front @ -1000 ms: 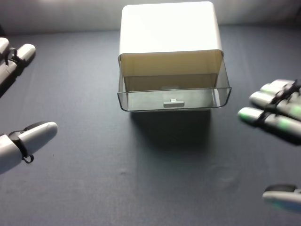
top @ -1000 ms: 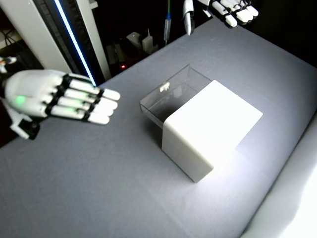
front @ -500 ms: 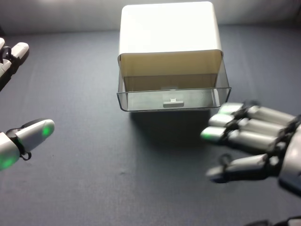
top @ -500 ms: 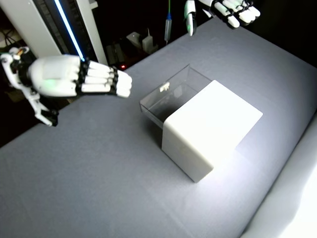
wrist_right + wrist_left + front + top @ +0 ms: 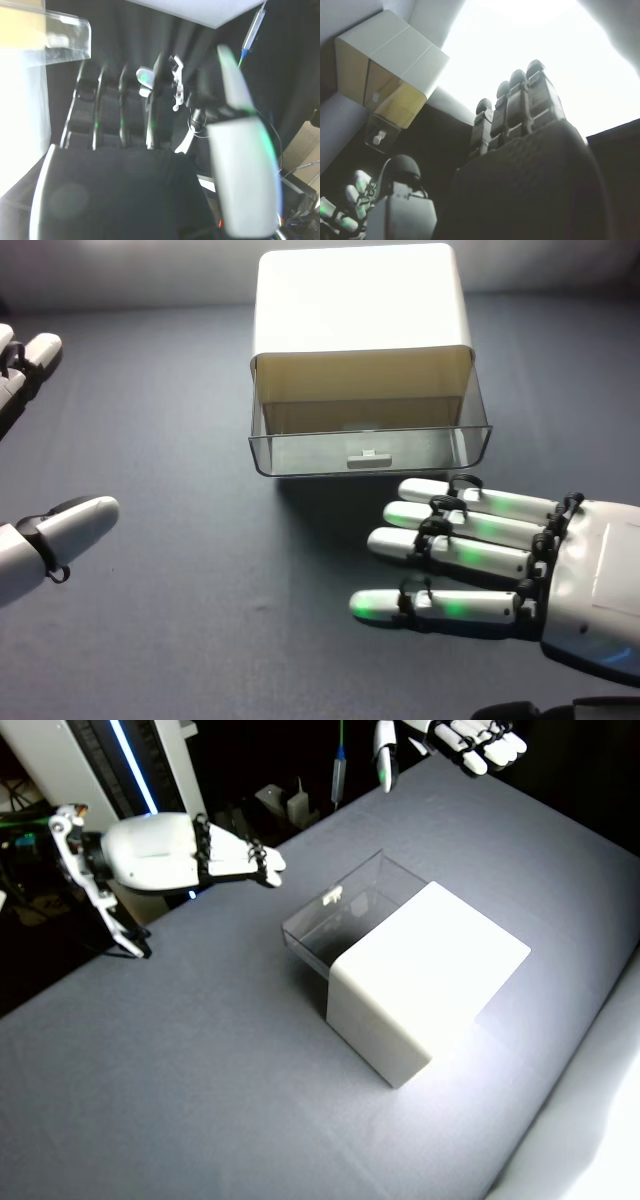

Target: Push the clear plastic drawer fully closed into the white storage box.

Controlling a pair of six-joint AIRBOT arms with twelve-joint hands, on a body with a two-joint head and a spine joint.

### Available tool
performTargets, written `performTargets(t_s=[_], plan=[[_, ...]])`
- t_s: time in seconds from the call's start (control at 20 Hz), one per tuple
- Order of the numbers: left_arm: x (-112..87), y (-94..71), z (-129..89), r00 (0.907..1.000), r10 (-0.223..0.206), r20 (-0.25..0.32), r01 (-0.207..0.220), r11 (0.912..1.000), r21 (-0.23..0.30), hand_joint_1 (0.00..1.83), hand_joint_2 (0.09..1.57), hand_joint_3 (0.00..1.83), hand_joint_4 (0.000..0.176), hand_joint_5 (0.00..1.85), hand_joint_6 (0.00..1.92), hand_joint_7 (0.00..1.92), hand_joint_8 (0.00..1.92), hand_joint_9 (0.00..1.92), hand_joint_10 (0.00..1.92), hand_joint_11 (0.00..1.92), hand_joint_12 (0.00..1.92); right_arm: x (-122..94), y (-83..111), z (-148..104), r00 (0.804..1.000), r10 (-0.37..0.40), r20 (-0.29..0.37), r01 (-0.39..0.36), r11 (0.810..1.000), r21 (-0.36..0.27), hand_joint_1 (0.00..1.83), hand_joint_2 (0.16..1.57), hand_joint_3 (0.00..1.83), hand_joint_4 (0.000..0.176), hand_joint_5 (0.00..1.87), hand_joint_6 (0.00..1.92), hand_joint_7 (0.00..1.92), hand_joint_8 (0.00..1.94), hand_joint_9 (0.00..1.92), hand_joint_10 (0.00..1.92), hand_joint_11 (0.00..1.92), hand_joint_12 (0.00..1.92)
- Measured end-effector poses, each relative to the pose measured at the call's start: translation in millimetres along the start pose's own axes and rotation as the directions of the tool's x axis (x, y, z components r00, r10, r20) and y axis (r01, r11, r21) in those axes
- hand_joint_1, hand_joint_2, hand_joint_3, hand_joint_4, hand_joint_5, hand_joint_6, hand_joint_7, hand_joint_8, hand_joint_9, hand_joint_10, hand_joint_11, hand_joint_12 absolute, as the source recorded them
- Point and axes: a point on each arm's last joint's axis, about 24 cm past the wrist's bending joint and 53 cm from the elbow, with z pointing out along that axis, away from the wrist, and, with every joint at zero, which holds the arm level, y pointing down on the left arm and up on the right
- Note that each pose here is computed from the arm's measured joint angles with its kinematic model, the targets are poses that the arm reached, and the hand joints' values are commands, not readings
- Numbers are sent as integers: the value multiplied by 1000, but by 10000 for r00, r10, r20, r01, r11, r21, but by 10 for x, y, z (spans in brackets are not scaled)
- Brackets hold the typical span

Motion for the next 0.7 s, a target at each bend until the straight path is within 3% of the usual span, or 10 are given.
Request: performTargets(t_s=[0.05, 0.1, 0.15, 0.2, 0.3, 0.35, 0.45, 0.55, 0.6, 0.7], plan=[[-3, 0, 0, 10000, 0, 12, 0, 10000, 1, 0, 1051, 0, 147, 0, 0, 0, 0, 0, 0, 0, 0, 2, 16, 12, 10000, -82, -47, 82, 9999, -64, 360, 1211, 0, 77, 338, 46, 167, 8, 0, 0, 0, 0], [-7, 2, -1, 10000, 4, 28, -4, 10000, -6, 0, 1053, 0, 159, 0, 0, 0, 0, 0, 0, 0, 0, 9, 8, 15, 9999, -127, -102, 126, 9999, -48, 362, 1183, 0, 80, 321, 33, 122, 1, 0, 0, 0, 0], [-3, 12, -7, 10000, 23, 7, -23, 10000, -35, 0, 1050, 0, 163, 0, 0, 0, 0, 0, 0, 0, 0, 12, 4, 35, 9994, -285, -210, 284, 9996, -66, 341, 1047, 0, 130, 278, 9, 54, 0, 0, 0, 0, 0], [1, 11, -8, 10000, 24, -16, -24, 10000, -28, 0, 1042, 0, 168, 0, 0, 0, 0, 0, 0, 0, 0, -5, -2, 47, 9991, -363, -213, 362, 9993, -62, 274, 1022, 0, 145, 283, 8, 58, 6, 0, 0, 0, 0], [1, 8, -8, 10000, 23, -16, -23, 10000, -16, 0, 1043, 0, 176, 0, 0, 0, 0, 0, 0, 0, 0, -11, 10, 59, 9987, -445, -231, 443, 9989, -118, 254, 1019, 0, 139, 366, 20, 129, 7, 0, 0, 0, 0], [-2, 9, -8, 10000, 23, -10, -23, 10000, -17, 0, 1058, 0, 168, 0, 0, 0, 0, 0, 0, 0, 0, -9, 23, 66, 9983, -516, -265, 512, 9985, -170, 227, 1027, 0, 142, 354, 12, 116, 1, 0, 0, 0, 0], [-3, 15, -11, 10000, 26, -7, -26, 10000, -37, 0, 1055, 0, 169, 0, 0, 0, 0, 0, 0, 0, 0, -1, 25, 90, 9963, -758, -415, 749, 9969, -220, 140, 1001, 0, 164, 242, 0, 33, 0, 0, 0, 0, 0], [4, 16, -12, 10000, 8, -38, -9, 10000, -37, 0, 1063, 0, 176, 0, 0, 0, 0, 0, 0, 0, 0, -35, 10, 109, 9950, -916, -399, 908, 9956, -216, 171, 971, 0, 156, 264, 12, 13, 2, 0, 0, 0, 0], [2, 15, -12, 10000, 4, -33, -5, 10000, -31, 0, 1064, 0, 176, 0, 0, 0, 0, 0, 0, 0, 0, -41, -7, 116, 9942, -993, -421, 987, 9950, -172, 91, 999, 0, 151, 230, 4, 11, 1, 0, 0, 0, 0], [3, 20, -14, 10000, 9, -37, -9, 10000, -49, 0, 1061, 0, 176, 0, 0, 0, 0, 0, 0, 0, 0, -14, -51, 123, 9923, -1098, -568, 1096, 9940, -70, 118, 1003, 0, 135, 103, 0, 0, 0, 0, 0, 0, 0]])
